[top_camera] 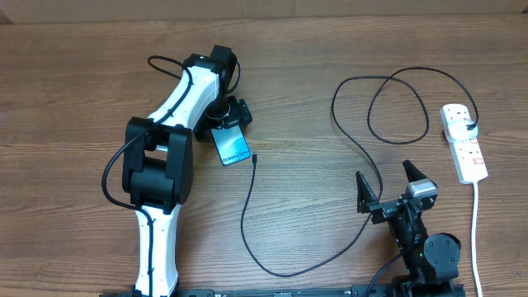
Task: Plug charger to phone and switch on socket
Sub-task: 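Lower the left gripper and align its fingers around the phone's sides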
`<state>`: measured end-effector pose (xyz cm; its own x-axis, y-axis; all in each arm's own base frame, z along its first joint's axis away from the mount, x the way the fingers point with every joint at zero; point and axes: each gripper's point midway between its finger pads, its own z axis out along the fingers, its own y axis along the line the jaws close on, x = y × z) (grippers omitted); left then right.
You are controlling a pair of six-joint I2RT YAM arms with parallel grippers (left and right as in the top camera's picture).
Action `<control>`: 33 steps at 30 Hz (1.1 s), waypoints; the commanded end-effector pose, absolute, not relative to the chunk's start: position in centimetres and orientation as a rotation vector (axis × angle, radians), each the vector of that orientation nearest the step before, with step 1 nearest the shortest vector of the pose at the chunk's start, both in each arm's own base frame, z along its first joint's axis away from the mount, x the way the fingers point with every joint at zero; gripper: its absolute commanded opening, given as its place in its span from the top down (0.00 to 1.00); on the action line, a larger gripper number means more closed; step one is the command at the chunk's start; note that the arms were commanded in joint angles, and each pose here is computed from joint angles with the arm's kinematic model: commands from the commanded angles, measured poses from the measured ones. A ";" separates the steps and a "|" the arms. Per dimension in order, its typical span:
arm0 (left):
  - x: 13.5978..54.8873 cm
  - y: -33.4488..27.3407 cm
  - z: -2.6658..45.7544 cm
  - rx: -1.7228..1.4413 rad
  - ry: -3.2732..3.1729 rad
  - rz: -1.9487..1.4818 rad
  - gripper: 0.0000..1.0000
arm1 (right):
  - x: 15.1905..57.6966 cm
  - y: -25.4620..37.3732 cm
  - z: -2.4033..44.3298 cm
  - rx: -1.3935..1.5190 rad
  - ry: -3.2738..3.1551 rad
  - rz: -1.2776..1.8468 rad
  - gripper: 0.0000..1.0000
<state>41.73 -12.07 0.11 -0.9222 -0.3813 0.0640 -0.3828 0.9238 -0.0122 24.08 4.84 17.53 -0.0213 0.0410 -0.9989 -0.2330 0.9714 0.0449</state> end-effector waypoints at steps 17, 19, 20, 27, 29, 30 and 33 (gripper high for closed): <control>40.1 -12.4 -1.0 0.583 -2.984 -0.049 0.00 | 24.2 4.7 17.1 -0.148 1.584 0.215 0.00; 39.9 -12.4 -1.0 0.579 -2.979 -0.054 0.00 | 24.2 4.7 17.1 -0.148 1.584 0.215 0.00; 39.8 -12.4 -1.0 0.577 -2.977 -0.056 0.00 | 24.2 4.7 17.1 -0.148 1.584 0.215 0.00; 39.0 -12.3 -0.9 0.569 -2.948 -0.078 0.03 | 24.2 4.7 17.1 -0.148 1.584 0.215 0.00; 38.9 -12.3 -0.8 0.566 -2.943 -0.083 0.04 | 24.2 4.7 17.1 -0.148 1.584 0.215 0.00; 38.8 -12.3 -0.9 0.564 -2.942 -0.084 0.05 | 24.2 4.7 17.1 -0.148 1.584 0.215 0.00; 38.8 -12.4 -0.9 0.559 -2.943 -0.085 0.07 | 24.2 4.7 17.1 -0.148 1.584 0.215 0.00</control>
<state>40.15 -12.54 0.28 -0.9195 -0.3799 0.1012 -0.3788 0.9250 0.0307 24.09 4.83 17.53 -0.0213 0.0414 -0.9989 -0.2326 0.9715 0.0452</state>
